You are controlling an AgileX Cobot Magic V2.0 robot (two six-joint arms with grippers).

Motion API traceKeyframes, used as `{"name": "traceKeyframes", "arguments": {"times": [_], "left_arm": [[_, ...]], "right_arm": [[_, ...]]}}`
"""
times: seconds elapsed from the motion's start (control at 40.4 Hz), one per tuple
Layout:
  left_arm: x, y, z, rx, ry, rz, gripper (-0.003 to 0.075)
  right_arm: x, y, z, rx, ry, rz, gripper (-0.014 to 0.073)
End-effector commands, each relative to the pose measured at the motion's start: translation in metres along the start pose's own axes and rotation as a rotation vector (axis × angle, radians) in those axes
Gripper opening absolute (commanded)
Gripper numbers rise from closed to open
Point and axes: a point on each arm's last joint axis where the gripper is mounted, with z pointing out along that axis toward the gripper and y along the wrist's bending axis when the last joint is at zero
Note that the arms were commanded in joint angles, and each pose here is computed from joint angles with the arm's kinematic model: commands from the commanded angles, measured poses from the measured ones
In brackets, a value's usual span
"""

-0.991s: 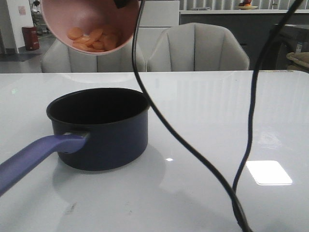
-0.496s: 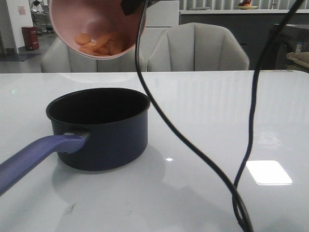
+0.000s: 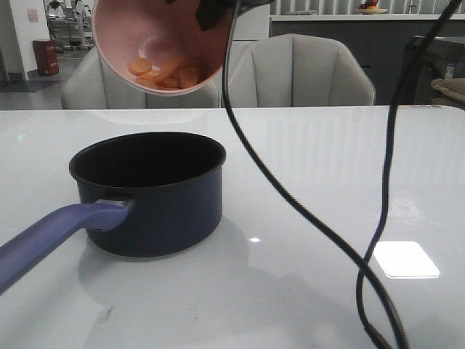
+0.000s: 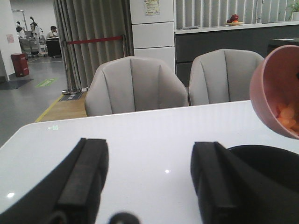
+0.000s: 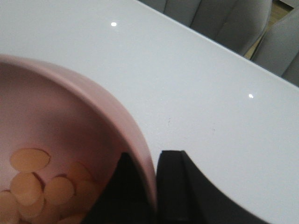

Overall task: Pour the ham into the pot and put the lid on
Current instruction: 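Tilt the pink bowl with the right gripper to pour ham into saucepan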

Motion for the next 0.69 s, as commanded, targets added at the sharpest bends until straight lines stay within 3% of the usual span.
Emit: {"name": "traceKeyframes", "arguments": {"times": [0.0, 0.124, 0.372, 0.669], "left_arm": [[-0.014, 0.001, 0.0, -0.008, -0.084, -0.006, 0.0428], [-0.014, 0.001, 0.0, -0.008, -0.084, -0.006, 0.0428], [-0.014, 0.001, 0.0, -0.008, -0.084, -0.006, 0.0428], [-0.014, 0.001, 0.0, -0.008, -0.084, -0.006, 0.0428]], "right_arm": [[-0.033, -0.006, -0.022, -0.019, -0.173, -0.082, 0.0138], [-0.036, -0.008, -0.022, -0.02, -0.218, -0.137, 0.0138], [-0.042, -0.007, -0.023, -0.013, -0.364, -0.108, 0.0138], [-0.035, -0.001, -0.024, -0.01, -0.54, -0.206, 0.0138]]}}
